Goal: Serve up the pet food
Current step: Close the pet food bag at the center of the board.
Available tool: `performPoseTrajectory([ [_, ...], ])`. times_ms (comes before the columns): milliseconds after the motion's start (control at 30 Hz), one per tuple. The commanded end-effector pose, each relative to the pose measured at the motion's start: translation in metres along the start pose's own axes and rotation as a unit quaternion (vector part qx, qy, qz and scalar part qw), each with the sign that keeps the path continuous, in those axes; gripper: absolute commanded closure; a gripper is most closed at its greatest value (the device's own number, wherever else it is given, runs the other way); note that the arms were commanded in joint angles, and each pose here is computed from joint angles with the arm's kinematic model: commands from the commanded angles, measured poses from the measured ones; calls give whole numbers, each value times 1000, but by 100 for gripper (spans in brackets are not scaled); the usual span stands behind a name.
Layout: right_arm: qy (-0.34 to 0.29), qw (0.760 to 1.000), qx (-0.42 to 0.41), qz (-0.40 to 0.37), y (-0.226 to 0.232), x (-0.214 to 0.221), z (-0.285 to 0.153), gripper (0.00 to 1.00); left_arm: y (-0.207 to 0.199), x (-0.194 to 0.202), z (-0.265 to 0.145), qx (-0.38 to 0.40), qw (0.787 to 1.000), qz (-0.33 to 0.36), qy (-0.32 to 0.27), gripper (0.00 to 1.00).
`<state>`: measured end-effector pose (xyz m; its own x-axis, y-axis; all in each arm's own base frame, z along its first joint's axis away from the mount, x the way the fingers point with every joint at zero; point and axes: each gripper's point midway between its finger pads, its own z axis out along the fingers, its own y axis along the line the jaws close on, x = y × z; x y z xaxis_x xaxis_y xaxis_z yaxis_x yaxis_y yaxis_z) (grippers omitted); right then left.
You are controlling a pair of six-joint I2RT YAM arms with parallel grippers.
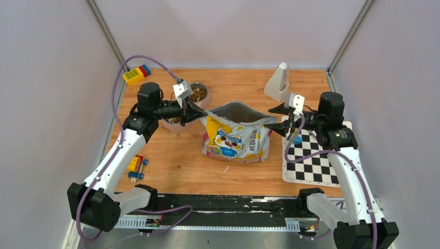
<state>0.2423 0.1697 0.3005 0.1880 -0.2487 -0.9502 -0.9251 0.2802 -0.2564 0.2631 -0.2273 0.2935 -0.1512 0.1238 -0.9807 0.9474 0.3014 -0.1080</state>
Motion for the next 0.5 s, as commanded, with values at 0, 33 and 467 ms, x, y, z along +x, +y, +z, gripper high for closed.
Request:
performPoseTrajectory([
  [0,-5,997,3,-80,2,-26,-9,34,0,-40,-13,-12,995,86,-49,100],
  [33,-1,997,3,-80,1,-26,-8,30,0,-38,-14,-12,995,91,-45,100],
  [467,150,985,30,-85,-19,-1,15,28,-2,-35,-15,-12,995,95,-42,100],
])
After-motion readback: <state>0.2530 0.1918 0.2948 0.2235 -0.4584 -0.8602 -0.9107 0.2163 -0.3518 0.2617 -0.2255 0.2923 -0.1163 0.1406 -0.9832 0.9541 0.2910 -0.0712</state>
